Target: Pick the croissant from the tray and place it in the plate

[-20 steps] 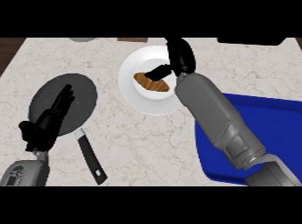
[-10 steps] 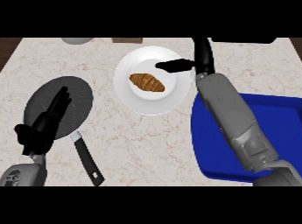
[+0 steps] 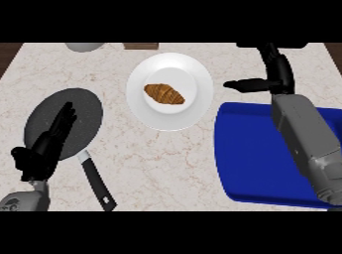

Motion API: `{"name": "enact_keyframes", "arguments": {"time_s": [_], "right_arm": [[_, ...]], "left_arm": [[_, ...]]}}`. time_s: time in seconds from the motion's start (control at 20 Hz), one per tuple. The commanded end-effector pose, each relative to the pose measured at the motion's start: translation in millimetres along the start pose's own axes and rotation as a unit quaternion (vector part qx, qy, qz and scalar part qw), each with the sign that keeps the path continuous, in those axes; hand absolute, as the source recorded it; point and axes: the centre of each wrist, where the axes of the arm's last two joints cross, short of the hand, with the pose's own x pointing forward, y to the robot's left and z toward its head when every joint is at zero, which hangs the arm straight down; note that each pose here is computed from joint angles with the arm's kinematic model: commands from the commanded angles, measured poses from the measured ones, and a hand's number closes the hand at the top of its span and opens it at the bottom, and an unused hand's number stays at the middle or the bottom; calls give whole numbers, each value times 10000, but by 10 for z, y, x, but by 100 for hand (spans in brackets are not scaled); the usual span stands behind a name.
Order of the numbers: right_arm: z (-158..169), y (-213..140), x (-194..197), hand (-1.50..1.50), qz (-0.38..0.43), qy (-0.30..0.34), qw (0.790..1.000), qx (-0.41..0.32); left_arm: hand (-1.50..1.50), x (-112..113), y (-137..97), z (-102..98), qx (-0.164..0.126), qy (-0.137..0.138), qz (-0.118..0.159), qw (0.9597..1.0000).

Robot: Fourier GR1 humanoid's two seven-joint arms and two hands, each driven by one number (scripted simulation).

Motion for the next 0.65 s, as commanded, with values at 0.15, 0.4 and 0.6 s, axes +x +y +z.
{"name": "enact_keyframes", "arguments": {"time_s": [0.15, 0.4, 0.6], "right_arm": [[161, -642, -235, -150, 56, -260, 9990, 360], [355, -753, -445, -150, 301, -188, 9985, 409], [367, -733, -466, -150, 295, -305, 9985, 337]], "left_arm": [[0, -12, -179, -14, -46, -21, 31, 10000], [0, -64, -102, 4, -167, -79, 43, 9998], [0, 17, -51, -65, -103, 35, -3, 9999]]}}
